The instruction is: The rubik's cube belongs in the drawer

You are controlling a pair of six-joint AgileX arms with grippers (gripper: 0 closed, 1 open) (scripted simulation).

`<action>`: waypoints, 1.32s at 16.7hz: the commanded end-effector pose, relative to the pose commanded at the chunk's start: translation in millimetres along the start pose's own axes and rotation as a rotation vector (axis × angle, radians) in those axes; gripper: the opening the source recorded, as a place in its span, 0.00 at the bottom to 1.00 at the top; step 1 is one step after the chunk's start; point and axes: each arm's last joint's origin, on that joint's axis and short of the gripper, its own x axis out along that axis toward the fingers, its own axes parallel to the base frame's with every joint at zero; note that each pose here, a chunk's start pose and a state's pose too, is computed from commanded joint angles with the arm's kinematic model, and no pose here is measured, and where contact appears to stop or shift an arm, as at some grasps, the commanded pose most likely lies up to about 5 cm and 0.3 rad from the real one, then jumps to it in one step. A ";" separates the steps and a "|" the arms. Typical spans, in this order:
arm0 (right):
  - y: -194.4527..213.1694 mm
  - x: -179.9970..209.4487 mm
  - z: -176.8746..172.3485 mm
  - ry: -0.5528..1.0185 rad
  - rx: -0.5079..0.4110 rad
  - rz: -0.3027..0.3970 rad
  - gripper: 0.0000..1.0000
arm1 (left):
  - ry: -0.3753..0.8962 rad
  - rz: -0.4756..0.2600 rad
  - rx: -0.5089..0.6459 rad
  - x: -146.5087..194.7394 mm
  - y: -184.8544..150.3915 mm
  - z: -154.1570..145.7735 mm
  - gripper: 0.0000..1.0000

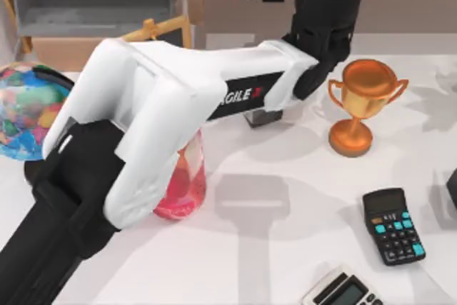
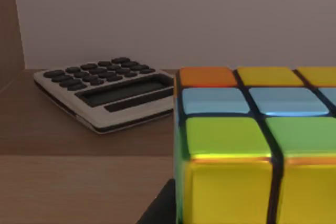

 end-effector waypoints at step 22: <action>0.0 0.0 0.0 0.000 0.000 0.000 1.00 | 0.193 -0.130 0.079 -24.7 18.4 83.4 0.00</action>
